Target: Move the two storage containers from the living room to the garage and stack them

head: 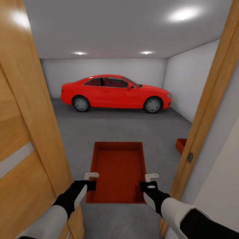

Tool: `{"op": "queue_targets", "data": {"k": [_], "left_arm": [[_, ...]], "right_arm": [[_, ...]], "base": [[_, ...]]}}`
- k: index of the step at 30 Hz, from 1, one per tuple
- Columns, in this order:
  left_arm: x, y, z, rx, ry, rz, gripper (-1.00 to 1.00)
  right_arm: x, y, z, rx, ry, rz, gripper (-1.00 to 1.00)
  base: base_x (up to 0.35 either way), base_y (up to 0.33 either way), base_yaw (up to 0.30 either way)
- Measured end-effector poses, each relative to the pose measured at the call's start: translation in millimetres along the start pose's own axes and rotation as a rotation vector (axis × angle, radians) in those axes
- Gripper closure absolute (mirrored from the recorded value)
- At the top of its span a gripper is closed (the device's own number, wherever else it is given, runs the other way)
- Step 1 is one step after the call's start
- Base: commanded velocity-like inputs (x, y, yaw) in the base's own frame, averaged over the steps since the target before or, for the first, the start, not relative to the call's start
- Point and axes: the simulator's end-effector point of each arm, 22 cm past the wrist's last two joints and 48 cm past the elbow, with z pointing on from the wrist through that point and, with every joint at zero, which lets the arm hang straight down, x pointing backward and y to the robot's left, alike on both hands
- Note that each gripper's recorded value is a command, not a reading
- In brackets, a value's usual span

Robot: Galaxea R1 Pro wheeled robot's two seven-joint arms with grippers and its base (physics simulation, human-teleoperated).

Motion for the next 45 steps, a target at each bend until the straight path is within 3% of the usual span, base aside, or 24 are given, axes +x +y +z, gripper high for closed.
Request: {"op": "queue_targets", "data": {"k": [37,45], "left_arm": [[-3.5,-0.6,-1.0,-0.001,-0.007,0.006,1.0],[-0.6,-0.8,-0.8,-0.001,-0.002,0.002,1.0]], "right_arm": [[-1.6,-0.5,0.2,-0.001,-0.006,0.006,1.0],[-0.3,-0.8,-0.3,-0.001,-0.002,0.001,1.0]], "base": [[0.017,0.015,0.0],[0.232,0.0,0.0]]}}
